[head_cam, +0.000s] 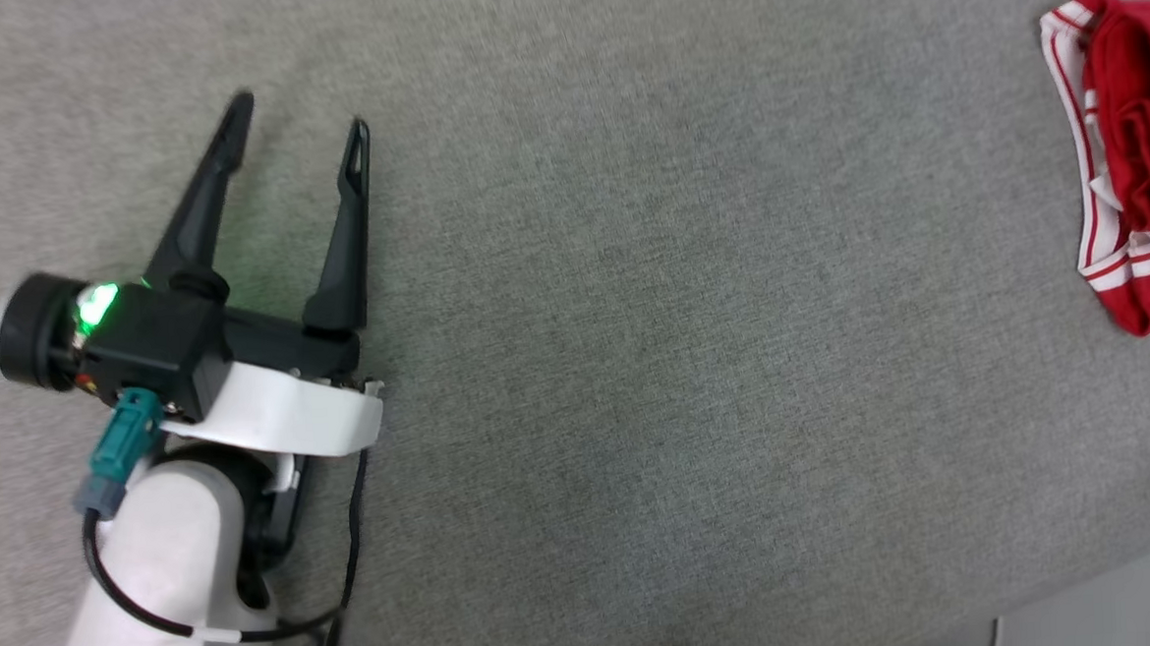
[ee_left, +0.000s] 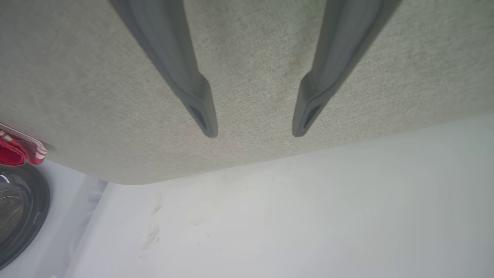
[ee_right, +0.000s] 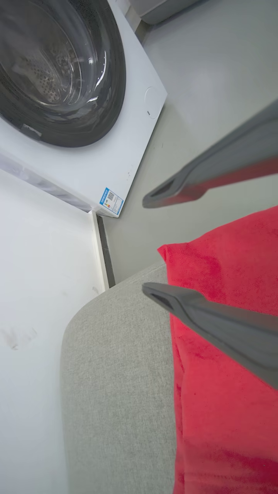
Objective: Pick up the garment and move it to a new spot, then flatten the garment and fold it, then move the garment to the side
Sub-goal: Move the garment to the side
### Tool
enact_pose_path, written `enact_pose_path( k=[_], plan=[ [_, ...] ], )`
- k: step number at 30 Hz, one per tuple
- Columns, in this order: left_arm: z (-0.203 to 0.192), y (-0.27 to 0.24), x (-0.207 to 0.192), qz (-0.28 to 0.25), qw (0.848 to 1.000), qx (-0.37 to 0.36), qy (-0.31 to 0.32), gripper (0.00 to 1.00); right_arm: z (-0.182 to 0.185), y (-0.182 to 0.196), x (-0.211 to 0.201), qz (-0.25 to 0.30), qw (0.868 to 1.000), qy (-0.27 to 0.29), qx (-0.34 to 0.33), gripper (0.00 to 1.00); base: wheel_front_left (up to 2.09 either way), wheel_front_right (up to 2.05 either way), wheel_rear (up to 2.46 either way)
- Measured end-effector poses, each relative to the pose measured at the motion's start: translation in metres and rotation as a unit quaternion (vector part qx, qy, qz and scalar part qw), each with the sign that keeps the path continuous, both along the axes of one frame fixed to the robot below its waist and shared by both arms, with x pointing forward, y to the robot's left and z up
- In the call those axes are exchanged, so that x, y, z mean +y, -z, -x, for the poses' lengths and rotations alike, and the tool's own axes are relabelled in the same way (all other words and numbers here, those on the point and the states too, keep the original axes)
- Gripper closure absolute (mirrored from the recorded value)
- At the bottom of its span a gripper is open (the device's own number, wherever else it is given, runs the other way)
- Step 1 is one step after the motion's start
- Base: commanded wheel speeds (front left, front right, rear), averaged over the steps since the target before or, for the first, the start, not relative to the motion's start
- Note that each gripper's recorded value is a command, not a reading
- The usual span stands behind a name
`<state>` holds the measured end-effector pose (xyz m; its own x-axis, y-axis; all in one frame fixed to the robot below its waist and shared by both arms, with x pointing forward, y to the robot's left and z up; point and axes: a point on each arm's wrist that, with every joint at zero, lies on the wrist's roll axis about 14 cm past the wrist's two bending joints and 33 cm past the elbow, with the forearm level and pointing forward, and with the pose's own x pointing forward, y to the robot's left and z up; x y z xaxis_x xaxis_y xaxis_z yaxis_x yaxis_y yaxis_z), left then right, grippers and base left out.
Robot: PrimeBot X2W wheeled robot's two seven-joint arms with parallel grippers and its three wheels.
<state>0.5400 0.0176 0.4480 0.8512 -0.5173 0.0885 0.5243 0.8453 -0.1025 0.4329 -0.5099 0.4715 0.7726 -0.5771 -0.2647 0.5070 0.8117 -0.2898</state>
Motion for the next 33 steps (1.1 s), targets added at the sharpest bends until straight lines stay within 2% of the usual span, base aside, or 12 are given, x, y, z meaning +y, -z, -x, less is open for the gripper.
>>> enact_pose_path(
  k=[6, 14, 24, 33],
  plan=[
    [0.02, -0.008, 0.015, 0.004, 0.999, 0.014, -0.032, 0.0, 0.008, -0.024, 0.014, 0.025, 0.997, -0.029, -0.063, 0.0, 0.0, 0.0, 0.0],
    [0.054, -0.02, 0.046, -0.001, 0.996, 0.031, -0.089, 0.0, 0.014, -0.021, 0.082, -0.01, 0.988, -0.095, -0.123, 0.0, 0.0, 0.0, 0.0],
    [0.095, -0.035, 0.1, -0.005, 0.984, 0.036, -0.172, 0.0, 0.024, -0.027, 0.184, -0.057, 0.964, -0.185, -0.182, 0.0, 0.0, 0.0, 0.0],
    [0.133, -0.047, 0.149, -0.007, 0.969, 0.029, -0.244, 0.0, 0.036, -0.047, 0.271, -0.088, 0.935, -0.268, -0.216, 0.0, 0.0, 0.0, 0.0]
  ],
)
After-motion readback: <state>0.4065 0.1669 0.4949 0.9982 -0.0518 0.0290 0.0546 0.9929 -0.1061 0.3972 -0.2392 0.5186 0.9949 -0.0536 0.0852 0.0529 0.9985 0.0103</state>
